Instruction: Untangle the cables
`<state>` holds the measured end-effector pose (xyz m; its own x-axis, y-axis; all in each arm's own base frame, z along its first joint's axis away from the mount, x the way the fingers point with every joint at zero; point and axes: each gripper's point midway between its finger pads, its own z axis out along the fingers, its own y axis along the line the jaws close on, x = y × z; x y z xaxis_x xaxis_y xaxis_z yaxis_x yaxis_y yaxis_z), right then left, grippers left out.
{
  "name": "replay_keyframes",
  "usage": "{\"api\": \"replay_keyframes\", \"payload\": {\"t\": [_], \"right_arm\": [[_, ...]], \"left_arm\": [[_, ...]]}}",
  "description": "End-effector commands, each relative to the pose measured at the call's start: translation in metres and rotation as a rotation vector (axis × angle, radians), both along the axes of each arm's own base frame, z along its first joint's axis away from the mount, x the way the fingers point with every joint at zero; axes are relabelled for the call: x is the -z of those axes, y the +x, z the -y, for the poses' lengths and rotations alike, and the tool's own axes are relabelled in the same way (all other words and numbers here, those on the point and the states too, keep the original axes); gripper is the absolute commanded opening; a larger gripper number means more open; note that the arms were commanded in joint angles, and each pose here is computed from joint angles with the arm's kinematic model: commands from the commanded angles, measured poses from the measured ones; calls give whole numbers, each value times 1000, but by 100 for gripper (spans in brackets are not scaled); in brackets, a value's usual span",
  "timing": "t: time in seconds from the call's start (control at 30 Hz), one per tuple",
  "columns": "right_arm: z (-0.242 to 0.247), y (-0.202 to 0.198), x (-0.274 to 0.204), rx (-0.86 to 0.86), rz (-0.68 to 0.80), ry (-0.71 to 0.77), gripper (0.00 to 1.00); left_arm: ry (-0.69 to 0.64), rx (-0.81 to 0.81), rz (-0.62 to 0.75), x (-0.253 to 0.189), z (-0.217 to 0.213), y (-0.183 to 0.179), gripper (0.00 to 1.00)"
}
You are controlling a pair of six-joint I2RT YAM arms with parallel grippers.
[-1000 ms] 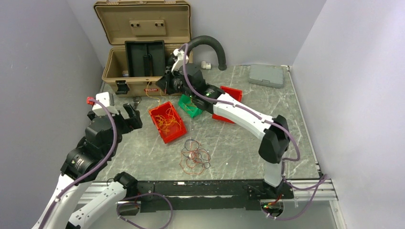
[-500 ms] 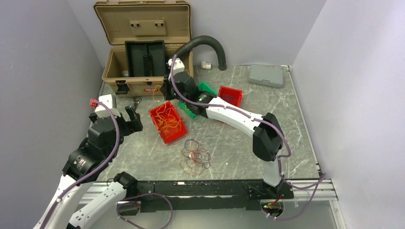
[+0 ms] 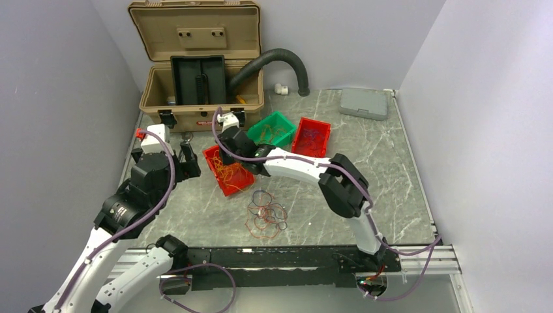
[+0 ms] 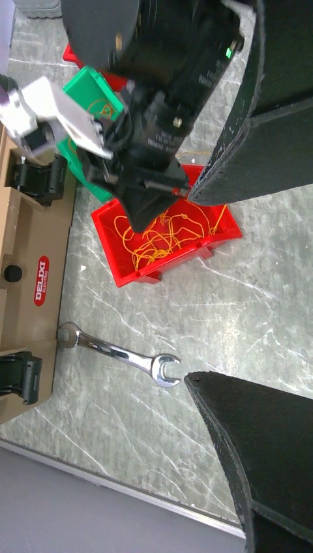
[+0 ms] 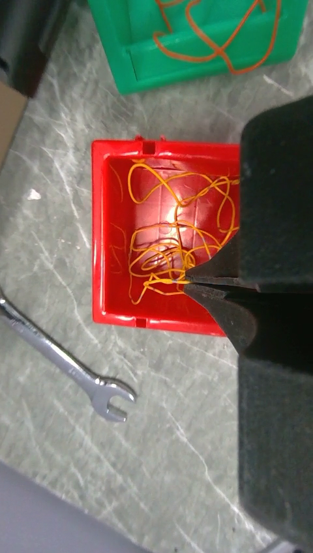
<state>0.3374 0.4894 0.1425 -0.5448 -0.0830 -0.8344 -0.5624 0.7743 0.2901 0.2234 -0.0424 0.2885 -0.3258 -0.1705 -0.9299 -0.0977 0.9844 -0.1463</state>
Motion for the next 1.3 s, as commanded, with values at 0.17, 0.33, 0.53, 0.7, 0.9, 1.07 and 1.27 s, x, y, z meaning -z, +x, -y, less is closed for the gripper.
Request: {"api": "replay_keyframes", "payload": {"t": [0.17,0.33,0.53,0.7,0.9,1.07,1.27], "right_arm": [[-9,8,53,51,-77,-83,0],[-16,7,21,20,-61,-46,28],[6,2,-48,42,7,11,42],[37,-14,-71,61,9,8,59],[74,-29,-78,76,-12,25,75],[95,-38,-63,91,-48,-40,78],[143,-59,-41,160,-97,-55,80]], "left_arm": [[6,21,6,-6,2,0,99],[15,25,-29,2,3,-1,100],[2,69,-81,15,15,1,99],[-3,158,-156,32,35,2,99],[-29,249,-229,56,58,4,99],[-52,322,-278,69,76,5,99],[-122,415,-461,111,108,1,96]]}}
